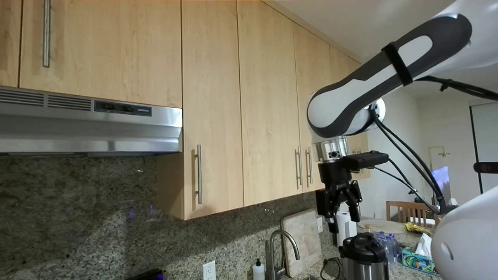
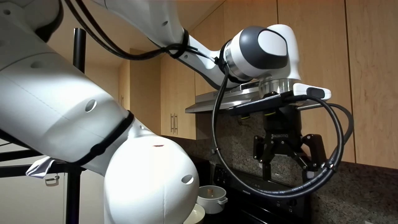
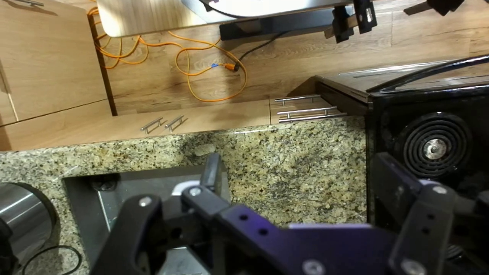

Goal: Open the first cabinet door to the right of the stove hood

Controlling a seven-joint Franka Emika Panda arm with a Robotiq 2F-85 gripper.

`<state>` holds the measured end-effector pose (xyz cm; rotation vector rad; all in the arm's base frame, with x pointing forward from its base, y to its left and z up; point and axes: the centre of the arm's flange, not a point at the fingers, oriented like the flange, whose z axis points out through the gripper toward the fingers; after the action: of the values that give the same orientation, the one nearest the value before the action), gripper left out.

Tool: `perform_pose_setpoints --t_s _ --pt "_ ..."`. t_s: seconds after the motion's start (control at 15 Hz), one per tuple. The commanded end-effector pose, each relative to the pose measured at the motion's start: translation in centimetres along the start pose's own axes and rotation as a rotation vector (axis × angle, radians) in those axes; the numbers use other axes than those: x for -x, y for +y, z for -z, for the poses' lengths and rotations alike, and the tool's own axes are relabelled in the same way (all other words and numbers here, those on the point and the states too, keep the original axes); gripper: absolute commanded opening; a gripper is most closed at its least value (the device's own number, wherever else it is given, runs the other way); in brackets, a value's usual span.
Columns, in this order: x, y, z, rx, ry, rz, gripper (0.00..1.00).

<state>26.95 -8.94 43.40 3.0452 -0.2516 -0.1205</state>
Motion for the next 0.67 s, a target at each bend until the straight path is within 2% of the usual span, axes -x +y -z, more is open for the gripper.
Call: perform_pose_setpoints --t_s 0.0,0.13,0.4,0.6 --pt "-0.1 0.5 0.7 0.027 0.061 0.022 1.0" --pt "-0.6 0.0 1.8 0.026 0.128 0.015 1.0" --pt "-2.0 -1.4 3.6 0.029 0.193 0.025 1.0" --pt "-3.2 -3.9 6.2 0.03 0.304 0.027 1.0"
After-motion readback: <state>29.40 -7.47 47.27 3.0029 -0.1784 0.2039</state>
